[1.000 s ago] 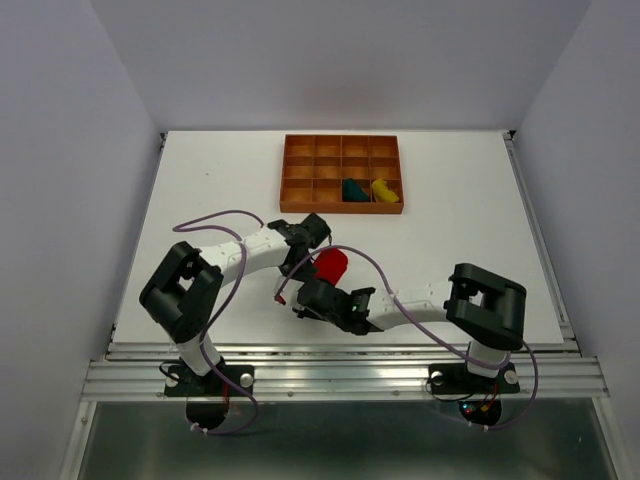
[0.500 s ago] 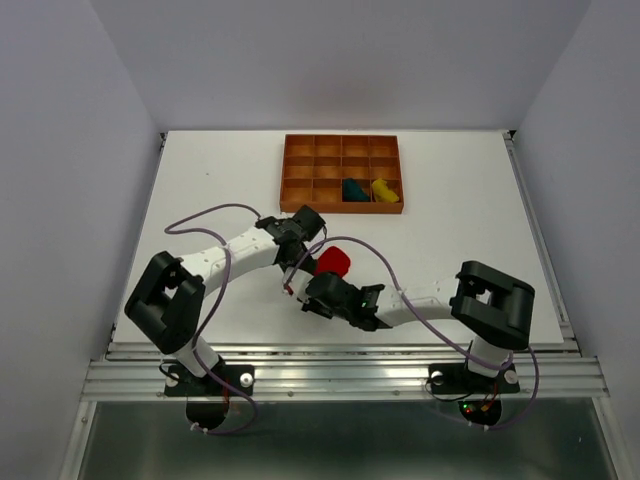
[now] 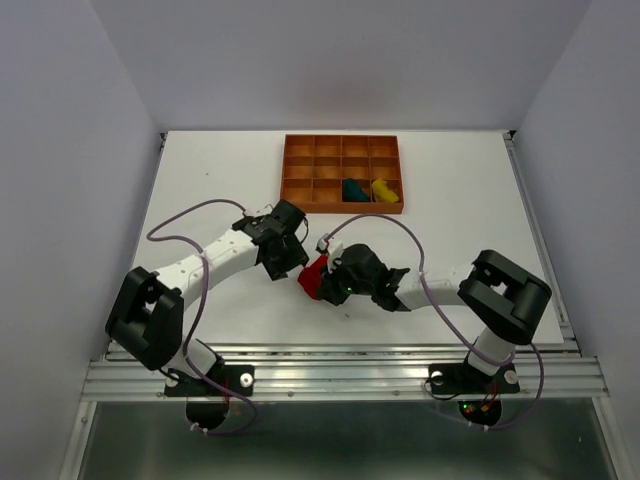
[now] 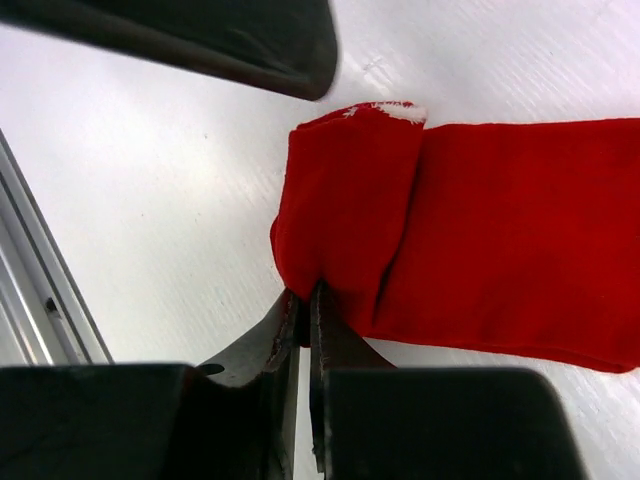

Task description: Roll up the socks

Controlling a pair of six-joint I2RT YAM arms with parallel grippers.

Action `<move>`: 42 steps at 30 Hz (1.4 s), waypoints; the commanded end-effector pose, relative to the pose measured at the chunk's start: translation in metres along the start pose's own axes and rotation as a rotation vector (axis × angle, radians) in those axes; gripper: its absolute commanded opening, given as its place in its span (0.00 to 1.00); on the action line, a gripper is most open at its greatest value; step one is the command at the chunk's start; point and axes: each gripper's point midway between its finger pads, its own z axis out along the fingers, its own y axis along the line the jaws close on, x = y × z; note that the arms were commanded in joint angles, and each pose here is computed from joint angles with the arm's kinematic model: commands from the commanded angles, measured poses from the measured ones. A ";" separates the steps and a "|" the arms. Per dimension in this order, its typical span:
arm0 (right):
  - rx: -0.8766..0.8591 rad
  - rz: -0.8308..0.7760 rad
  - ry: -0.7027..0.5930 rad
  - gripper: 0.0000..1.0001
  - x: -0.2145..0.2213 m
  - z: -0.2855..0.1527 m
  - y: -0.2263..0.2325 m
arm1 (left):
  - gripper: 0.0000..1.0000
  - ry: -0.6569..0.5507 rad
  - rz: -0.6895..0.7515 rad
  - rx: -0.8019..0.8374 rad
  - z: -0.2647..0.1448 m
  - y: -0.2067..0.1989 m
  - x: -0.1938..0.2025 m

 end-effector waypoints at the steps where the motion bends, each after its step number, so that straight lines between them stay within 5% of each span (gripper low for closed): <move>1: -0.136 0.182 0.039 0.01 0.007 -0.005 0.020 | 0.61 -0.012 0.040 0.088 -0.011 -0.008 -0.003; 23: -0.256 0.782 0.050 0.01 0.023 -0.012 -0.016 | 0.61 0.130 0.189 0.316 0.004 -0.023 0.037; 42: -0.256 0.886 0.071 0.01 0.015 -0.014 -0.028 | 0.55 0.178 0.240 0.290 0.029 -0.028 0.047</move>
